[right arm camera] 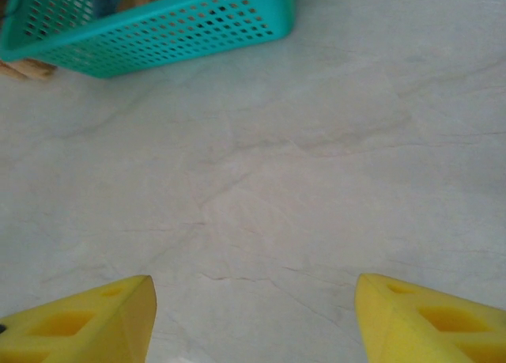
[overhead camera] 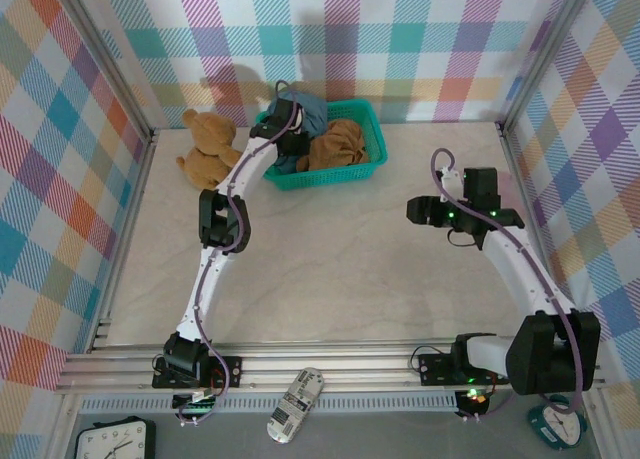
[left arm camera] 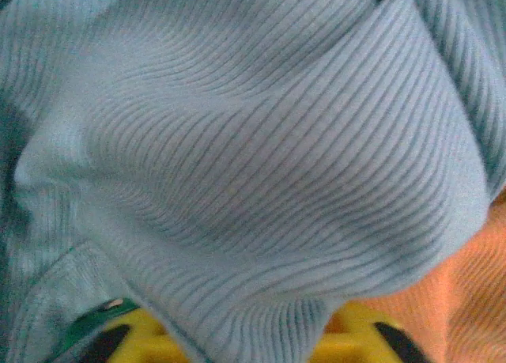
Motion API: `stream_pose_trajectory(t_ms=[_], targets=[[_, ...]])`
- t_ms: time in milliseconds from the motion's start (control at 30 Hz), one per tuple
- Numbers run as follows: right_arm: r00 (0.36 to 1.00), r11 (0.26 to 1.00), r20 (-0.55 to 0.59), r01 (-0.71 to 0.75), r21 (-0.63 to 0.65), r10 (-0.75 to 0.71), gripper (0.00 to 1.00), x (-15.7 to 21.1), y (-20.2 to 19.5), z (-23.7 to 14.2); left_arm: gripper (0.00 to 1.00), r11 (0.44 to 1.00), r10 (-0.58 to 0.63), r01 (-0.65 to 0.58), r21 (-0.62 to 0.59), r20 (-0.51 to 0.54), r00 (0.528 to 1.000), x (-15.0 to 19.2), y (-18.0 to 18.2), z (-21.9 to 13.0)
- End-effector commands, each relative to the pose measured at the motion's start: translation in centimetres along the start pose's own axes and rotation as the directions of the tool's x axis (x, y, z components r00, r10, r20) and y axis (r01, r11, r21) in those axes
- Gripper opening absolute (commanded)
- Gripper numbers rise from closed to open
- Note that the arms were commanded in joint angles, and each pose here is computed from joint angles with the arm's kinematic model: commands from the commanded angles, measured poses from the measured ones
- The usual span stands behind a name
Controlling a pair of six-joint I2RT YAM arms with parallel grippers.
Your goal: Fold and stack the tank tops
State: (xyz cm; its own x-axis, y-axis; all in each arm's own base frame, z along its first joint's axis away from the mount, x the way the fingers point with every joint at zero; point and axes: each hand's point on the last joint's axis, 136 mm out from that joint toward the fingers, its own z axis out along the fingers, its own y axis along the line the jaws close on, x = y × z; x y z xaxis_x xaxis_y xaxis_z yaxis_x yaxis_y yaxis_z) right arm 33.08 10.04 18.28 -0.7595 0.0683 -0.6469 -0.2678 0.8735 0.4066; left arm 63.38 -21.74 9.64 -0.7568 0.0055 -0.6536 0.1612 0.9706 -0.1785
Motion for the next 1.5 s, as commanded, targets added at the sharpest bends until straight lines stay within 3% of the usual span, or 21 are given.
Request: stream_pose_trajectory(t_ms=[0, 167, 600, 833, 1000, 1167, 1333, 1467], targets=[[0.996, 0.993, 0.056, -0.067, -0.098, 0.073, 0.73, -0.9, 2.3, -0.5, 0.02, 0.999, 0.025, -0.029, 0.045, 0.092, 0.995, -3.3, -0.9, -2.2], [0.985, 0.982, 0.118, -0.108, -0.154, 0.126, 0.75, -2.5, 3.2, -0.9, 0.0, 0.998, 0.043, -0.048, 0.032, 0.132, 0.99, -5.8, -0.7, -6.5], [0.965, 0.959, 0.192, -0.13, -0.252, 0.182, 0.84, -6.6, 4.5, -0.2, 0.0, 0.989, 0.094, -0.124, 0.076, 0.32, 0.943, -12.1, -3.3, -24.3], [0.963, 0.943, 0.198, -0.114, -0.313, 0.182, 0.84, -8.1, 5.4, 0.8, 0.0, 0.981, 0.075, -0.151, 0.122, 0.479, 0.875, -14.8, -5.2, -34.1], [0.974, 0.937, 0.184, -0.065, -0.344, 0.135, 0.84, -8.9, 6.5, 1.5, 0.0, 0.964, 0.042, -0.173, 0.202, 0.527, 0.849, -14.4, -7.4, -40.5], [0.979, 0.925, 0.19, 0.005, -0.379, 0.073, 0.82, -9.0, 8.0, 0.9, 0.0, 0.935, -0.015, -0.144, 0.324, 0.444, 0.896, -10.8, -10.7, -43.4], [0.985, 0.928, 0.171, 0.066, -0.366, -0.002, 0.8, -7.2, 8.9, -0.4, 0.0, 0.894, -0.058, -0.037, 0.446, 0.197, 0.979, -3.5, -15.0, -41.9], [0.989, 0.935, 0.147, 0.082, -0.346, -0.032, 0.79, -4.7, 9.1, -2.0, 0.0, 0.854, -0.129, 0.102, 0.51, 0.018, 0.992, 2.3, -17.5, -39.9]])
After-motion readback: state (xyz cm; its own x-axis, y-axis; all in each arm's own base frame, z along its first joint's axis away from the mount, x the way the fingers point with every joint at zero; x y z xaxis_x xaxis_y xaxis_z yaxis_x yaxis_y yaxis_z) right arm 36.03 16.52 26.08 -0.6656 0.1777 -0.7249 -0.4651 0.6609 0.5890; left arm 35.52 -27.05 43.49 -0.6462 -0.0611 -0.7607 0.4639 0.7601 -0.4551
